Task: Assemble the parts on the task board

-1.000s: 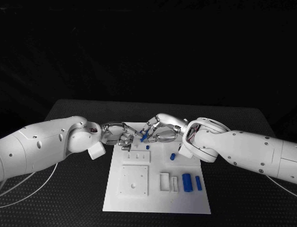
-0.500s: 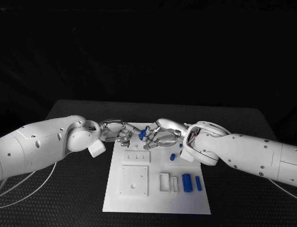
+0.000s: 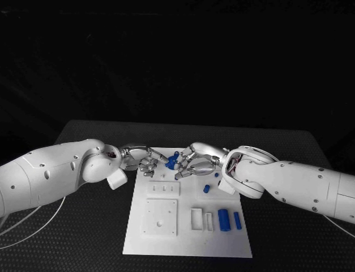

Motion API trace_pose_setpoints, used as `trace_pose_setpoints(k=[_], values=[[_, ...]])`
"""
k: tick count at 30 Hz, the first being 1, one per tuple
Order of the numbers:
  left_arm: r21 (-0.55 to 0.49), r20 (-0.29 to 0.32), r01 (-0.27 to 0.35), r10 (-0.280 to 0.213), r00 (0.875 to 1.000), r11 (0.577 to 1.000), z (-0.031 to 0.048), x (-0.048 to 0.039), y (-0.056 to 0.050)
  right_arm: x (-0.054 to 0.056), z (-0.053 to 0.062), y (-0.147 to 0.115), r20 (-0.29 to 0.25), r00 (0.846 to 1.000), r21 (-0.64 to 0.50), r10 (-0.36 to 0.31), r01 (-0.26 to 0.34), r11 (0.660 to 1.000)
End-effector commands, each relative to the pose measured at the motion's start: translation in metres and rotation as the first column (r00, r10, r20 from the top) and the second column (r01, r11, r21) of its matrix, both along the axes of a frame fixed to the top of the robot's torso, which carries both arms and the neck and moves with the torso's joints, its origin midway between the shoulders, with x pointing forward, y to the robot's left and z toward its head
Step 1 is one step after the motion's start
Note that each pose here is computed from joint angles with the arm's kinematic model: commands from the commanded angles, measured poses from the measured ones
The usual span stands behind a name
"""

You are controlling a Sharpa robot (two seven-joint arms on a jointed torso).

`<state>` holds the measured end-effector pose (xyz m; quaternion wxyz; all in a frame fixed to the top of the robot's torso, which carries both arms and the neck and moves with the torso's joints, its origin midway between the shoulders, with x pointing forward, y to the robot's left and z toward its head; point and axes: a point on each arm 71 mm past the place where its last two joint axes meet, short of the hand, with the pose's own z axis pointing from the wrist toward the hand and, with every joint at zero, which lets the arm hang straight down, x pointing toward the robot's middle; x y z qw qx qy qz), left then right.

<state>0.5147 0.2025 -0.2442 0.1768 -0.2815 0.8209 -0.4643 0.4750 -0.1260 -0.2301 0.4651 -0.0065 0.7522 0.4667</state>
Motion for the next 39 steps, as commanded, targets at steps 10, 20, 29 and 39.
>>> trace_pose_setpoints(k=[10, 20, 29, 39], values=[[0.372, 0.105, -0.101, 0.066, 0.992, 0.923, -0.0035, 0.0079, 0.008, 0.035, 0.012, -0.05, 0.03, 0.982, 0.013, -0.188, 0.187, 0.982], [0.459, 0.133, -0.074, 0.014, 0.991, 0.885, 0.006, 0.0146, -0.009, 0.065, 0.038, -0.076, 0.069, 0.955, 0.046, -0.287, 0.285, 0.958], [0.521, 0.128, -0.031, -0.043, 0.991, 0.853, 0.0033, 0.0128, -0.024, 0.08, 0.042, -0.092, 0.069, 0.935, 0.052, -0.347, 0.344, 0.938], [0.564, 0.114, -0.003, -0.075, 0.991, 0.826, -0.0031, 0.0078, -0.032, 0.085, 0.041, -0.097, 0.065, 0.93, 0.045, -0.361, 0.358, 0.933]])
